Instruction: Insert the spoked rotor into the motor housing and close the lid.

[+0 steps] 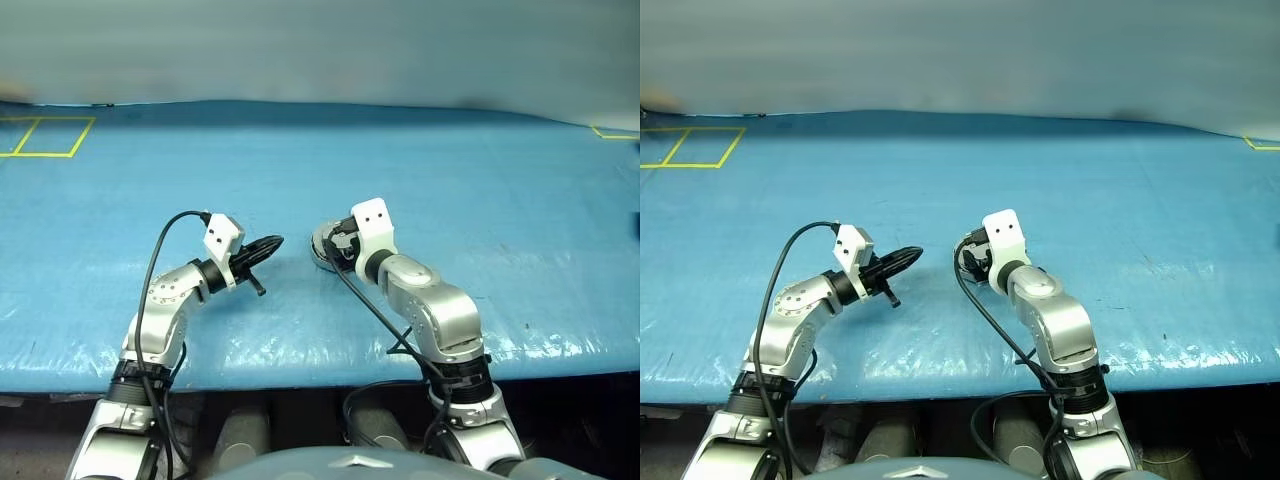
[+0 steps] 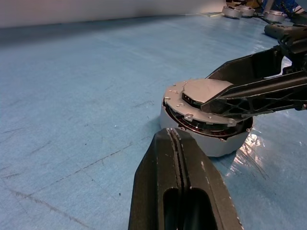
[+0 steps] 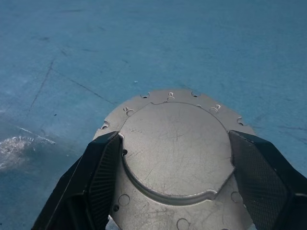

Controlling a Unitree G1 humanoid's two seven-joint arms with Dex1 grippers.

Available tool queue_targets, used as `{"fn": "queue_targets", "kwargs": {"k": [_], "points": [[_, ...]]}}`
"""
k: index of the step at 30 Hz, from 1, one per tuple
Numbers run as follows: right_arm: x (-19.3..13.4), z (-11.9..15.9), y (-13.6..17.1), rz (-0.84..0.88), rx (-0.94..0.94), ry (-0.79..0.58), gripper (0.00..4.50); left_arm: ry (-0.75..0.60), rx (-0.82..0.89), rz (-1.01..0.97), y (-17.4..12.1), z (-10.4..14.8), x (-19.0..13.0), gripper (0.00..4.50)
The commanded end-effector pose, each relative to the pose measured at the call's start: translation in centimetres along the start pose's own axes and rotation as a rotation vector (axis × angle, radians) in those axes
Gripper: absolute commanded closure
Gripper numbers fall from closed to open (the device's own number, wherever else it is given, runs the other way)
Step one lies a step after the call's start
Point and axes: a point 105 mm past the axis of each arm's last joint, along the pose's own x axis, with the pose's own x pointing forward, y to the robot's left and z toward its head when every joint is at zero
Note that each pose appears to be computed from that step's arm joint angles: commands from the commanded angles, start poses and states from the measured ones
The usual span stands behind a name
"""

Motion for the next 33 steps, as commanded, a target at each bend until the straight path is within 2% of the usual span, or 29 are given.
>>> {"fn": "queue_targets", "kwargs": {"k": [1, 5, 8, 16, 22, 28, 33], "points": [[-0.3, 1.4, 0.3, -0.012, -0.019, -0.05, 1.29, -0.028, 0.034, -0.006, 0.0, 0.9, 0.2, 4.5], [0.4, -0.3, 0.2, -0.047, -0.008, 0.012, 1.29, -0.028, 0.033, -0.004, 0.1, 0.9, 0.2, 4.5], [0.5, -0.5, 0.2, -0.07, 0.02, 0.022, 1.29, -0.024, 0.032, 0.002, 0.2, 0.8, 0.1, 4.5], [0.5, 2.0, 0.7, -0.056, 0.039, -0.062, 1.29, -0.024, 0.029, -0.001, 0.1, 0.7, 0.2, 4.5], [0.7, 1.7, 1.4, -0.05, 0.01, -0.04, 1.29, -0.026, 0.028, -0.002, 0.1, 0.8, 0.2, 4.5], [-0.1, 4.9, 2.5, 0.036, -0.027, -0.174, 1.29, -0.022, 0.03, 0.002, 0.2, 0.7, 0.1, 4.5], [0.8, 4.2, 3.0, 0.059, -0.026, -0.142, 1.29, -0.024, 0.03, 0.001, 0.2, 0.7, 0.2, 4.5]]}}
